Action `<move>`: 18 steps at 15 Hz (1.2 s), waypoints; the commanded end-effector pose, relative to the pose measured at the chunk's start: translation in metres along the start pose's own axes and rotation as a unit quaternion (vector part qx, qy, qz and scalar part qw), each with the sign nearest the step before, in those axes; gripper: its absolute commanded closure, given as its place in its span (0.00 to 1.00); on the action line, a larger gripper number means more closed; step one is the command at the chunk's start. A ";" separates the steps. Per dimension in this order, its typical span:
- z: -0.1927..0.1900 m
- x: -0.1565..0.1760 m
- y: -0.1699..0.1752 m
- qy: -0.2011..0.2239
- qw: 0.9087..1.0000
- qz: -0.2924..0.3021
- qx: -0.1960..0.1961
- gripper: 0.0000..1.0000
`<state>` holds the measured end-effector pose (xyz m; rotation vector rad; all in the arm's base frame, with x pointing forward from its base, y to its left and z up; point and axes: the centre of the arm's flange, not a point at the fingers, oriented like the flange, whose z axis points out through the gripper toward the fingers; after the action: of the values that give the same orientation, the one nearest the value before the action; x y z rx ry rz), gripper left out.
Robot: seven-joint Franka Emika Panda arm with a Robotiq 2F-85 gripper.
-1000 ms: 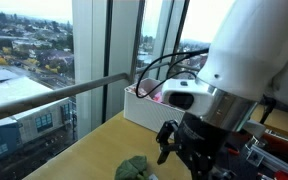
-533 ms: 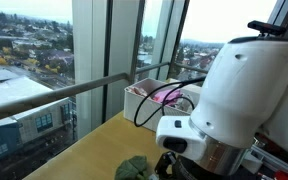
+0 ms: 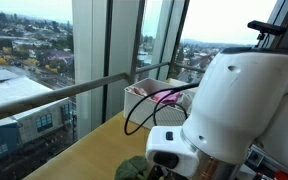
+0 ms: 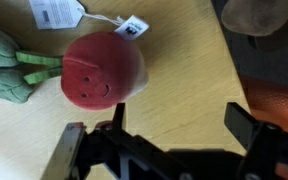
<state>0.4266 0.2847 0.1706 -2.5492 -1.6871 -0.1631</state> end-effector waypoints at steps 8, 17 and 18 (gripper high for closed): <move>-0.037 -0.001 0.019 0.019 0.999 -0.010 -0.045 0.00; -0.012 -0.030 0.042 0.001 0.999 0.014 -0.037 0.00; -0.008 -0.032 0.040 0.000 0.999 0.016 -0.032 0.00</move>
<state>0.4549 0.2405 0.1854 -2.6191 -1.6841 -0.2143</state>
